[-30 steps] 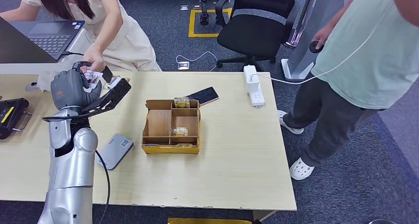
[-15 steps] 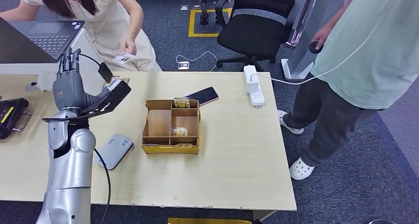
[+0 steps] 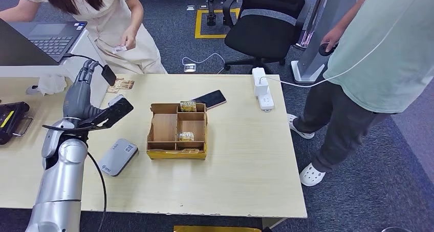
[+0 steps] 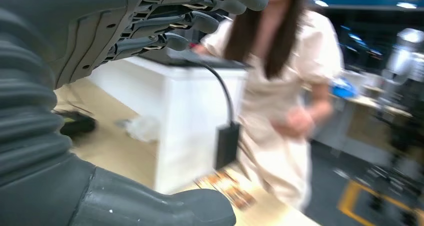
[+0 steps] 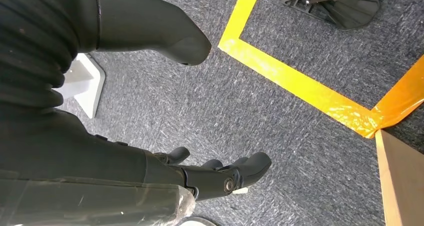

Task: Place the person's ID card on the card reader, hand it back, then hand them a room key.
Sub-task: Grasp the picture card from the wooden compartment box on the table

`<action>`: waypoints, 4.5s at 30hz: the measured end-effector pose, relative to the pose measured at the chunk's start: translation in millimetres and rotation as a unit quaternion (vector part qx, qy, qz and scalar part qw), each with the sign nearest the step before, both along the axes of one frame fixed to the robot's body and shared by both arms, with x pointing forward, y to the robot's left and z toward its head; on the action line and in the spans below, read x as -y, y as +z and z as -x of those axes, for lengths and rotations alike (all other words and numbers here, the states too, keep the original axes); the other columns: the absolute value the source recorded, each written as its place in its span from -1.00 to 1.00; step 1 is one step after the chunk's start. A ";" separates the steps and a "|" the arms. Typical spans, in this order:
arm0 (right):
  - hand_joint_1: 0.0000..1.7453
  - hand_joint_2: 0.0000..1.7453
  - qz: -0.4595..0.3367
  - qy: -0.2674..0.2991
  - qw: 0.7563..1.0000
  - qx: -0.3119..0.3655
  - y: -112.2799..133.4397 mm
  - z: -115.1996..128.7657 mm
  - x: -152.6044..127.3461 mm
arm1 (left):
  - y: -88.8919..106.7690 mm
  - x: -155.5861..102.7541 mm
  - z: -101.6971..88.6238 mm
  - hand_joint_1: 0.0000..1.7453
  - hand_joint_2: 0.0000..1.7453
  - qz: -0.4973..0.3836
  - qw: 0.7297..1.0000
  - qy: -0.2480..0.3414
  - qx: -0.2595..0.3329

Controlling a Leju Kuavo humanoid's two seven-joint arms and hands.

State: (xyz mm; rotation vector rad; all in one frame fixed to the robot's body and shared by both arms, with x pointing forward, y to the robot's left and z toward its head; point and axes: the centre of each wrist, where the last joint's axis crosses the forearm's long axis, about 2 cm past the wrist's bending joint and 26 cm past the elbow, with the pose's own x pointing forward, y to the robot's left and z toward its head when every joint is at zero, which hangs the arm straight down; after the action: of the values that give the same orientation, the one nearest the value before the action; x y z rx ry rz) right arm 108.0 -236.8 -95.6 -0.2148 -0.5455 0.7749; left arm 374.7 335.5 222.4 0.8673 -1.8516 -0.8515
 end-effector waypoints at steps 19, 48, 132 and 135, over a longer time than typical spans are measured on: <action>-1.00 1.00 0.008 -0.009 1.000 -0.006 -3.9 9.8 16.2 | 14.9 -83.6 67.9 -1.00 1.00 -0.239 0.931 -0.231 -0.153; -1.00 1.00 0.013 -0.024 1.000 -0.012 -4.0 11.4 14.2 | -77.2 145.6 122.9 -1.00 1.00 -0.260 0.912 -0.315 -0.031; -1.00 1.00 0.008 -0.049 0.999 -0.020 -5.4 19.5 10.7 | -107.4 189.9 118.9 -1.00 1.00 -0.301 0.945 -0.076 -0.103; -1.00 1.00 0.008 -0.049 0.999 -0.020 -5.4 19.6 10.6 | -107.1 191.9 119.6 -1.00 1.00 -0.299 0.945 -0.077 -0.103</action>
State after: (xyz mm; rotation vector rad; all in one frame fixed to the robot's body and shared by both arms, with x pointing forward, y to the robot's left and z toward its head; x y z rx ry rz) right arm 88.3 -247.4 -100.9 -0.2378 -0.4875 0.6864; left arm 255.1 143.6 115.3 0.9552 -1.5030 -1.5913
